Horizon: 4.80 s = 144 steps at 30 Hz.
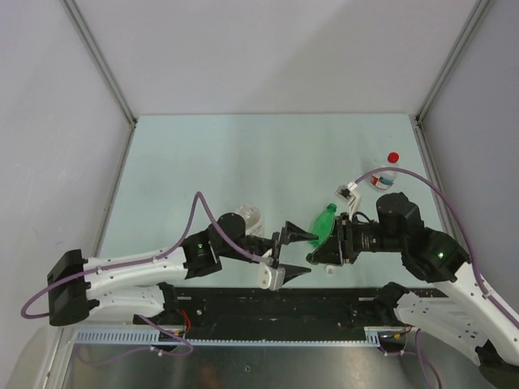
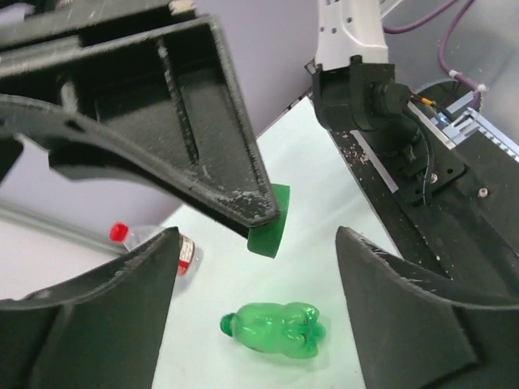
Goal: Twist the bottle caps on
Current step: Screw the bottle cap onto the plastic bottle.
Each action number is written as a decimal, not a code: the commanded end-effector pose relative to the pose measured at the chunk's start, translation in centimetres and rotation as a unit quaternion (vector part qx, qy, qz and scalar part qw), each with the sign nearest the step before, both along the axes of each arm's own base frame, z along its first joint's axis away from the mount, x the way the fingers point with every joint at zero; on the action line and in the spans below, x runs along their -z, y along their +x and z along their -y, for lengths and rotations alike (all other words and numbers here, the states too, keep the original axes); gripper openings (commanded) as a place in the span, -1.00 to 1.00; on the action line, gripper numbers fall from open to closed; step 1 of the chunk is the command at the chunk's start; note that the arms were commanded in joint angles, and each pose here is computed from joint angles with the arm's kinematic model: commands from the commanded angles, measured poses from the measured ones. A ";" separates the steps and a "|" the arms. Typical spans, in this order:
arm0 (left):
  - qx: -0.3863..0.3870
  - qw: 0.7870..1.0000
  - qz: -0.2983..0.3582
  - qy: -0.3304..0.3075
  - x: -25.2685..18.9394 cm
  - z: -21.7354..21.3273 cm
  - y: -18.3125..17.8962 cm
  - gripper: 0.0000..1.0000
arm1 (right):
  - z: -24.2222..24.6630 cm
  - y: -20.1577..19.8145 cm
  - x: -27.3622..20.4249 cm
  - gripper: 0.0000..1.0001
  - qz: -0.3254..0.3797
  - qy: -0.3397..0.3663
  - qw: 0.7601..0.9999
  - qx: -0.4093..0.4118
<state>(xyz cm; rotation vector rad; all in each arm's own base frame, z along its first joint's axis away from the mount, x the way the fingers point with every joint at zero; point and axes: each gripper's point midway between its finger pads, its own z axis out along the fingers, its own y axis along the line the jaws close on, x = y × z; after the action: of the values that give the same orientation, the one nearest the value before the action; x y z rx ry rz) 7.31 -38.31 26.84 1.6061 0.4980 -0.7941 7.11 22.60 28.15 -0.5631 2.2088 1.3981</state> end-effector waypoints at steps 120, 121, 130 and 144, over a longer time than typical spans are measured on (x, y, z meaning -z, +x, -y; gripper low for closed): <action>-0.093 0.939 -0.308 -0.124 0.6 -3.2 2.7 -1.00 | 2.1 3.7 -5.6 -0.58 0.216 0.042 0.972 0.078; -0.089 0.938 -0.310 -0.125 0.5 -3.2 2.6 -1.00 | 2.0 3.7 -5.8 -0.58 0.218 0.047 0.972 0.078; -0.080 0.933 -0.328 -0.125 0.3 -3.2 2.2 -1.00 | 1.3 3.2 -6.7 -0.58 0.229 0.073 0.969 0.057; -0.065 0.927 -0.348 -0.124 -0.3 -3.2 1.7 -1.00 | 0.2 2.4 -5.4 -0.59 0.212 0.064 0.975 0.008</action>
<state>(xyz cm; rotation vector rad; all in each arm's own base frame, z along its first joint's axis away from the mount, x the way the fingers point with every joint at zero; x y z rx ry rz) 9.39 -35.32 24.35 1.0593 1.0397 -1.2411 9.96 21.74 34.04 -0.6525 1.7690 1.2388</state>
